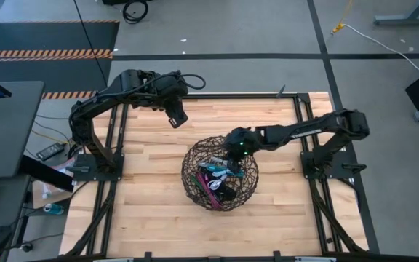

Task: Pick and place USB-C Cables
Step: Adjust the black wire basket on the table

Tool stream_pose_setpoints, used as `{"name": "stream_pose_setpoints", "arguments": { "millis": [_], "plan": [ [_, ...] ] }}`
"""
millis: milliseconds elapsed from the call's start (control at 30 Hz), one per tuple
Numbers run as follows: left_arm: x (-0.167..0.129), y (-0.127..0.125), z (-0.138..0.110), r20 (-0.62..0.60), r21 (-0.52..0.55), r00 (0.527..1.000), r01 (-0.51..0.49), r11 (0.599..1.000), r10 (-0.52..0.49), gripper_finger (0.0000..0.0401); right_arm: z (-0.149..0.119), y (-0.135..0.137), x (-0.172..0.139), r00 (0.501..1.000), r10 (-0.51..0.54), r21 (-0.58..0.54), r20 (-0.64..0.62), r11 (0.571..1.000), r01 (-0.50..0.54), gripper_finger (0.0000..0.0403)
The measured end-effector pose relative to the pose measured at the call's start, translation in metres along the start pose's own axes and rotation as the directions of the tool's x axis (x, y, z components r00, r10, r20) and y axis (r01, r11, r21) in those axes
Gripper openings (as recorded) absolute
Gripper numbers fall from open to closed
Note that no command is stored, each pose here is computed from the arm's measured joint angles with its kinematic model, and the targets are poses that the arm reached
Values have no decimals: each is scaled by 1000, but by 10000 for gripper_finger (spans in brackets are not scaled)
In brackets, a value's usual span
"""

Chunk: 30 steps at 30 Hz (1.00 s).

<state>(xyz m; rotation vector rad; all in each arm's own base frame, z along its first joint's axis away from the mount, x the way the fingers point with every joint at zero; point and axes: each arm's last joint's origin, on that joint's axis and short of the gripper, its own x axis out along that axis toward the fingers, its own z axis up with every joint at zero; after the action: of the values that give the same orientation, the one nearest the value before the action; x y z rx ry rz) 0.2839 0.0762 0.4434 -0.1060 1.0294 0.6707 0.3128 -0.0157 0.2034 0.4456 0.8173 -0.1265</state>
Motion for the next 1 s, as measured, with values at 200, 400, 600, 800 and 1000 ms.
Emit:
{"name": "stream_pose_setpoints", "arguments": {
  "millis": [200, 400, 600, 800, 1000],
  "plan": [
    [0, 0, 0, 1, -1, 1000, 0, 1000, 0, 144, 3, -10, 20, 1000, -2, -28, 23, 1000, 3, 0],
    [0, 0, 0, 2, -27, 1000, 0, 1000, 0, 144, 10, -23, 23, 999, 3, -50, 54, 999, -1, 0],
    [0, 0, 0, 3, -28, 1000, 1, 1000, -1, 144, 20, -38, 19, 995, -18, -68, 100, 997, 25, 0],
    [0, 0, 0, 4, -29, 1000, 1, 1000, -1, 144, 26, -51, 16, 992, -43, -73, 122, 996, 52, 0],
    [0, 0, 1, 5, -29, 1000, 1, 1000, -1, 144, 30, -63, 13, 988, -66, -85, 141, 993, 79, 0]
  ]
}}
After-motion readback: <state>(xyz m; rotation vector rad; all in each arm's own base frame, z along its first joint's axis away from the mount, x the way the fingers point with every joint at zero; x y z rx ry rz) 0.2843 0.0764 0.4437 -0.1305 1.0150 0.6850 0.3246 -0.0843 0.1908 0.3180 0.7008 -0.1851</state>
